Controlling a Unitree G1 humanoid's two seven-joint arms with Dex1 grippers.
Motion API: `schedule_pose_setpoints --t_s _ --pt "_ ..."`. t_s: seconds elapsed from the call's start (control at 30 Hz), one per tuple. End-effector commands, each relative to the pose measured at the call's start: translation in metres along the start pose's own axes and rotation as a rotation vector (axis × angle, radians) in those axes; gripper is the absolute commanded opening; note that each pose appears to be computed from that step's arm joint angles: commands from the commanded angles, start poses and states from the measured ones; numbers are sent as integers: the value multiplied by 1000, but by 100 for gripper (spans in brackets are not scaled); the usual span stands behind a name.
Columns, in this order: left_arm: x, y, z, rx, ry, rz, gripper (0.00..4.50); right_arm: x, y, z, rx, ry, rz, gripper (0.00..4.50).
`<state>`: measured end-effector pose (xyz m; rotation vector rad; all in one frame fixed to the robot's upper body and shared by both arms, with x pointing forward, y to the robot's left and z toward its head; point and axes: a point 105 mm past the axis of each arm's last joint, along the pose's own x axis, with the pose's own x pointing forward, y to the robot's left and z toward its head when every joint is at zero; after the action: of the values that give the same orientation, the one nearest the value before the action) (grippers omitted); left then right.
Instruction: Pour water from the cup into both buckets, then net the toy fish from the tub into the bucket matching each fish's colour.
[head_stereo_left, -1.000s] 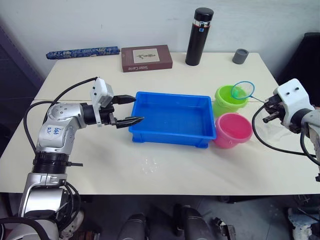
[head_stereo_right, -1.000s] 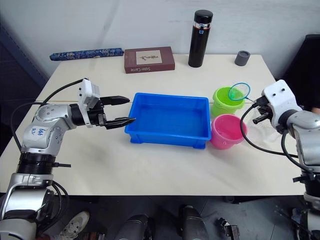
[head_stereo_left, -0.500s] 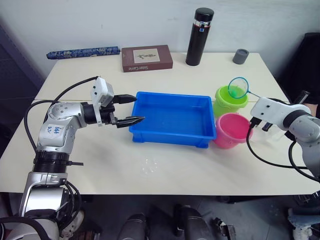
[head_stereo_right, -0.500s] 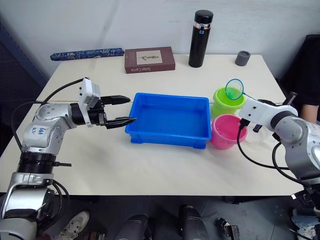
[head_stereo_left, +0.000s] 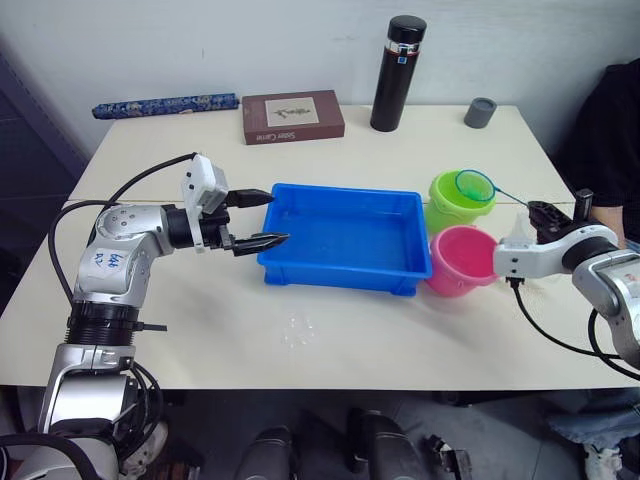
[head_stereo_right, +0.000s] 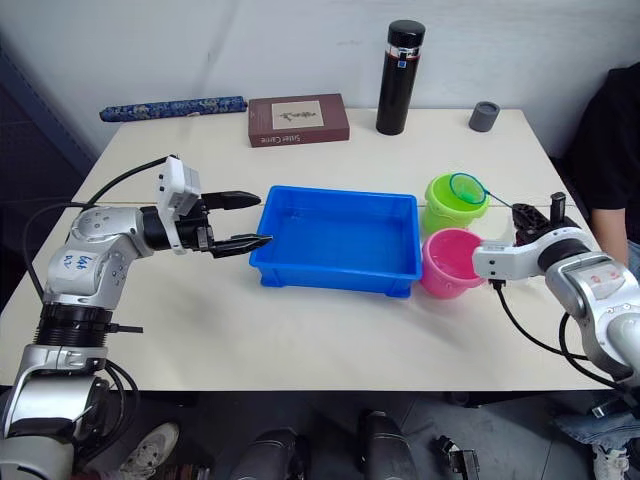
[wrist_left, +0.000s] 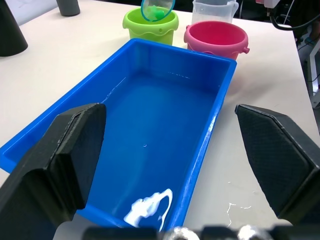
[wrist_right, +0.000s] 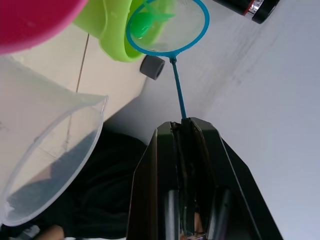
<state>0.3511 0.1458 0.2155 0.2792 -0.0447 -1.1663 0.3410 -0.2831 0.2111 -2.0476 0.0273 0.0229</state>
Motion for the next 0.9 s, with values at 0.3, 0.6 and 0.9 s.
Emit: schedule_pose_setpoints --t_s 0.3,0.6,0.9 --pt "0 0 11 38 -29 0 446 -7 -25 3 -154 39 -162 0" --pt "0 -2 9 36 -31 2 446 -7 -19 8 -188 67 -194 0" --pt "-2 -1 10 37 -31 7 446 -9 -19 5 -126 63 -185 0"
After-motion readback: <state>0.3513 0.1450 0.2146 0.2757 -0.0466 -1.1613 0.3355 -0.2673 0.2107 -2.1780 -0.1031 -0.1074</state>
